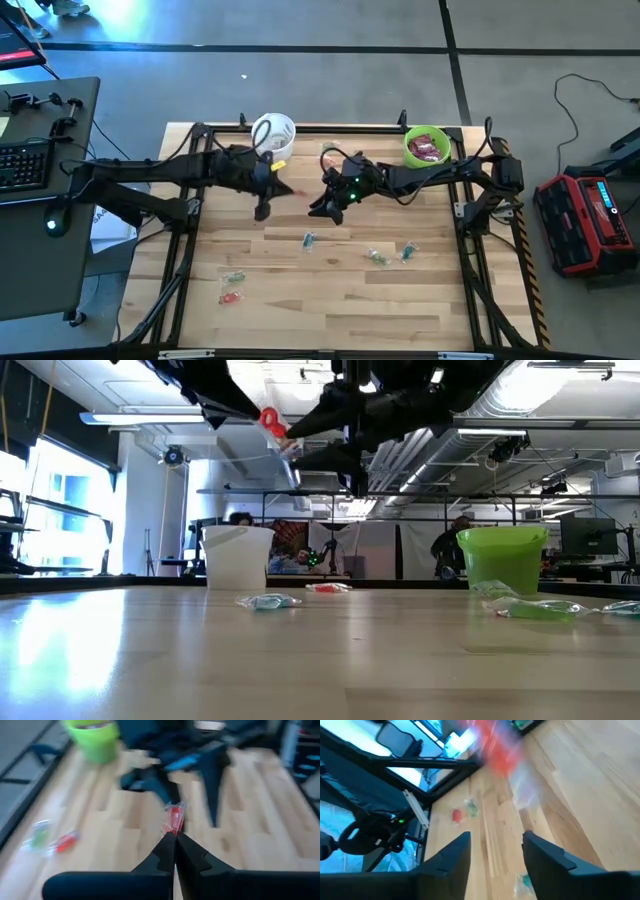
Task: Sort candy by brand, put in halloween buckets
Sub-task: Put the red gummy into the white bucket
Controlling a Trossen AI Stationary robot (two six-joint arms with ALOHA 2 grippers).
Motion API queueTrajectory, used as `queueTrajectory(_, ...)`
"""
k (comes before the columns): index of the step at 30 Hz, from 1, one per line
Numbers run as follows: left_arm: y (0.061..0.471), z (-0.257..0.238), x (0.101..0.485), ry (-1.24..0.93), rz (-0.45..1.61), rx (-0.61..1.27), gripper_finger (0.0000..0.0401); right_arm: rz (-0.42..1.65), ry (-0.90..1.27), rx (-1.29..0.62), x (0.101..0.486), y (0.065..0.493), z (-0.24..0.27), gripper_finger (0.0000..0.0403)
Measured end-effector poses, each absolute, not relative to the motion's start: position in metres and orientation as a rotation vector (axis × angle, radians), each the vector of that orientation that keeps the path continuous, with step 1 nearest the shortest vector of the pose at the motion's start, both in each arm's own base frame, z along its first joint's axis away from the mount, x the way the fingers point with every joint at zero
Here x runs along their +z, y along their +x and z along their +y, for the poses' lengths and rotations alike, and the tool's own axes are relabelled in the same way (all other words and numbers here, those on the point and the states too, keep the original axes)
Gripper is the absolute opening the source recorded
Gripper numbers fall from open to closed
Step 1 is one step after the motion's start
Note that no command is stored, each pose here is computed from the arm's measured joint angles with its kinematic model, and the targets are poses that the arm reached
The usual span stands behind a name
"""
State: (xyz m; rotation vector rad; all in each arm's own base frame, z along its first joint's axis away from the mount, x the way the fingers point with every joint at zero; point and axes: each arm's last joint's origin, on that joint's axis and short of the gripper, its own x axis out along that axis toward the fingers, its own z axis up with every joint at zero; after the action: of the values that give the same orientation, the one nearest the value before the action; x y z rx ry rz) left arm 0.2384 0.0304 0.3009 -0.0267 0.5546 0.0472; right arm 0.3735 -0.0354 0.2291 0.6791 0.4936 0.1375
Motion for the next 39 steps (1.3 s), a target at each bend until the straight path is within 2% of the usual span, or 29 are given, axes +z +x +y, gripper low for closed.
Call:
queueTrajectory(5,0.224,0.05,0.307,-0.056,0.552,0.213,0.0,0.519,0.681,0.116,0.226,0.372,-0.036,0.0184)
queueTrajectory(11,0.202,0.087,0.322,-0.162,0.623,0.486,0.0,0.515,0.674,0.082,0.226,0.372,-0.036,0.0185)
queueTrajectory(15,0.192,0.118,0.331,-0.218,0.69,0.606,0.0,0.515,0.674,0.082,0.226,0.372,-0.036,0.0185)
queueTrajectory(20,0.189,0.152,0.327,-0.252,0.839,0.598,0.0,0.515,0.674,0.082,0.226,0.372,-0.036,0.0185)
queueTrajectory(29,0.213,0.199,0.3,-0.242,1.021,0.575,0.0,0.513,0.664,0.075,0.226,0.372,-0.036,0.0185)
queueTrajectory(39,0.23,0.227,0.265,-0.203,1.181,0.498,0.0,0.512,0.646,0.079,0.226,0.372,-0.037,0.0185)
